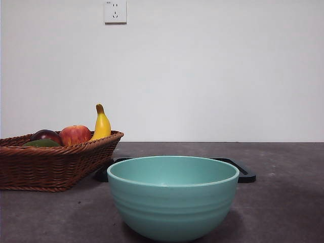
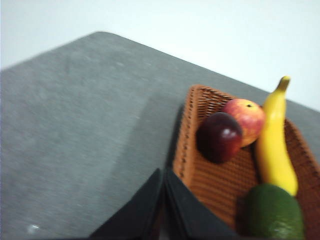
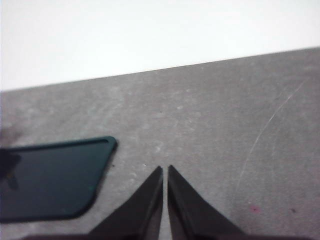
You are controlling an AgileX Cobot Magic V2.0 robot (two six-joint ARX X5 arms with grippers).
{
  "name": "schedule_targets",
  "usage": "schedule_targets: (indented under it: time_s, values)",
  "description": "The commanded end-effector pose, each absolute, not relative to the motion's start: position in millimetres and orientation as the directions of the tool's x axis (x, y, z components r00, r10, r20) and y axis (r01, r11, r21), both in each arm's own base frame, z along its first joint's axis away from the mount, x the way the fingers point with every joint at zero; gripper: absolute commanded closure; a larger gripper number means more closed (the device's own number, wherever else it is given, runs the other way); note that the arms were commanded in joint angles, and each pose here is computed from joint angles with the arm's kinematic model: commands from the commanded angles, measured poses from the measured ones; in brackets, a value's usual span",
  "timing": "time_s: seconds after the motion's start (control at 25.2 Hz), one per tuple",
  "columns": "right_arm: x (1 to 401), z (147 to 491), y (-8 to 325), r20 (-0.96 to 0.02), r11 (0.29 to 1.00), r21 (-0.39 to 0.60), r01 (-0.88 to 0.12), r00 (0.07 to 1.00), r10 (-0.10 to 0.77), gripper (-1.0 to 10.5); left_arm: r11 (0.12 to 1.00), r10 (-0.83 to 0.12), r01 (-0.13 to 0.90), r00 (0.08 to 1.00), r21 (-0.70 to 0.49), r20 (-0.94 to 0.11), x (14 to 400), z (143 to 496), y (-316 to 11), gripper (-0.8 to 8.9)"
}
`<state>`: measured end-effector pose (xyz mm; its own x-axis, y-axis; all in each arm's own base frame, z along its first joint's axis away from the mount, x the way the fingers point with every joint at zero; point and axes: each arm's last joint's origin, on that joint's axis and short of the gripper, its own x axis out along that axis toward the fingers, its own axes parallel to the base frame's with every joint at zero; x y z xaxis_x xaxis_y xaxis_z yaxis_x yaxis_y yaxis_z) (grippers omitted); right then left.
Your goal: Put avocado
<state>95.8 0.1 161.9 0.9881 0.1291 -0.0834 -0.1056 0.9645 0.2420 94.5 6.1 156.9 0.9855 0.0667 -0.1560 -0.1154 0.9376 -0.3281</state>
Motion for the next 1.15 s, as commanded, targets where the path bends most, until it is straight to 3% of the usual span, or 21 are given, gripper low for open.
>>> schedule_targets:
  time_s: [0.04,0.2,0.48,0.75,1.15]
  values:
    - [92,183,0,-0.012,0.940,0.321,-0.118,0.992,0.129,9.4,0.905,0.045,-0.093,0.991,-0.414,-0.125,92,169,5,8.05]
    - [86,208,1,0.027,0.935,0.330,-0.130,0.991,0.128,9.4,0.891,0.026,-0.080,0.992,-0.447,-0.126,90,185,5,8.05]
    - [85,260,3,-0.030,0.938,0.295,-0.183,0.979,0.201,9.4,0.904,-0.055,-0.033,0.980,-0.426,-0.193,91,230,3,8.05]
    - [101,305,6,-0.215,0.923,0.261,-0.283,0.915,0.341,9.4,0.943,-0.184,0.066,0.920,-0.326,-0.345,103,277,0,8.05]
    - [126,339,19,-0.490,0.837,0.329,-0.437,0.678,0.547,9.4,0.912,-0.406,0.283,0.726,-0.297,-0.556,120,315,-8,8.05]
